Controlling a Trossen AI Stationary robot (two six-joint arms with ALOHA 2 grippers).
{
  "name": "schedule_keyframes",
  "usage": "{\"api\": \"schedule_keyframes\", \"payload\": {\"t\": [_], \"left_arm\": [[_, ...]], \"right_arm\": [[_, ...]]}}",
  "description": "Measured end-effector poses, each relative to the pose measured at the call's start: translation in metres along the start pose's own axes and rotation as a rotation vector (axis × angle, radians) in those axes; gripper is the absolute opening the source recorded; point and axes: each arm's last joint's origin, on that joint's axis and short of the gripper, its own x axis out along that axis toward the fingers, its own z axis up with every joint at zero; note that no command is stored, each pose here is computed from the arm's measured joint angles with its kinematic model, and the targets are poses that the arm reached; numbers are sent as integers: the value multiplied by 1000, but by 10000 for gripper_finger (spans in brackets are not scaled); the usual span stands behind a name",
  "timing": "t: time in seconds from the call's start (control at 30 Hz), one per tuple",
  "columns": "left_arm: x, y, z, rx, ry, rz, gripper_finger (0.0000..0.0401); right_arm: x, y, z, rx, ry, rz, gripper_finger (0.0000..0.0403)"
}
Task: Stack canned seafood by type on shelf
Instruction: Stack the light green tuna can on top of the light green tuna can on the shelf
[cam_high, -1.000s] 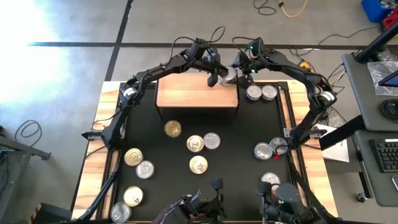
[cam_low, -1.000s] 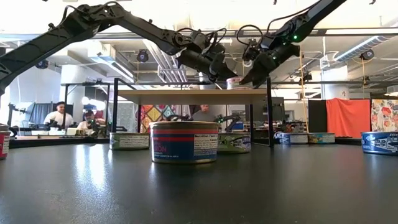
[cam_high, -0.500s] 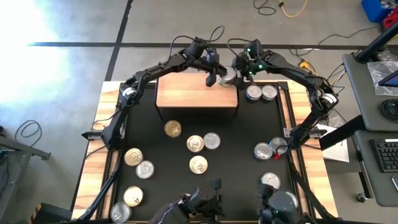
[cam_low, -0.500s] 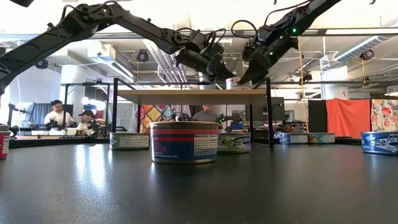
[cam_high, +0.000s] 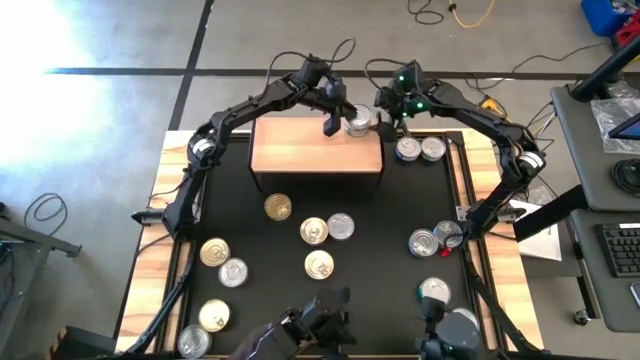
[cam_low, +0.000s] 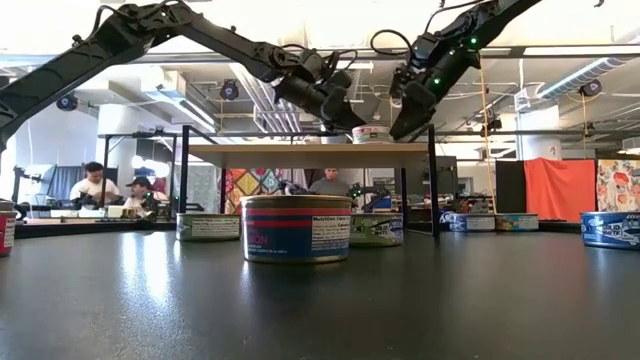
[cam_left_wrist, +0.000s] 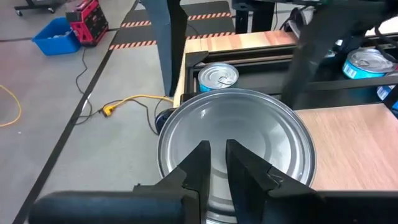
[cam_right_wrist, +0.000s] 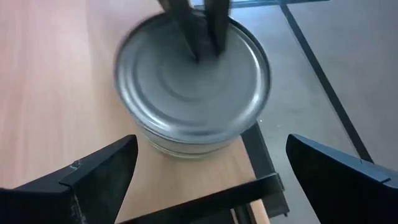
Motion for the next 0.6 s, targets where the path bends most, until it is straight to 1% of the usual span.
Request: {"api": "schedule_keyframes", "payload": {"t": [0.2,0.37,0.5,0.6], "left_arm": [[-11,-3,10,11,-41,-42,38],[-33,-14,25,19,-58,-116,38],[-64,-16,43,60,-88,-104,38],[-76,-12,42,49,-82,-90,38]], "right_arm": [[-7,0,9,-16,-18,1,400],[-15,0,16,-11,-17,10,400],[-15,0,16,3,-15,12,400],[-13,3,16,17,-13,23,400]]}}
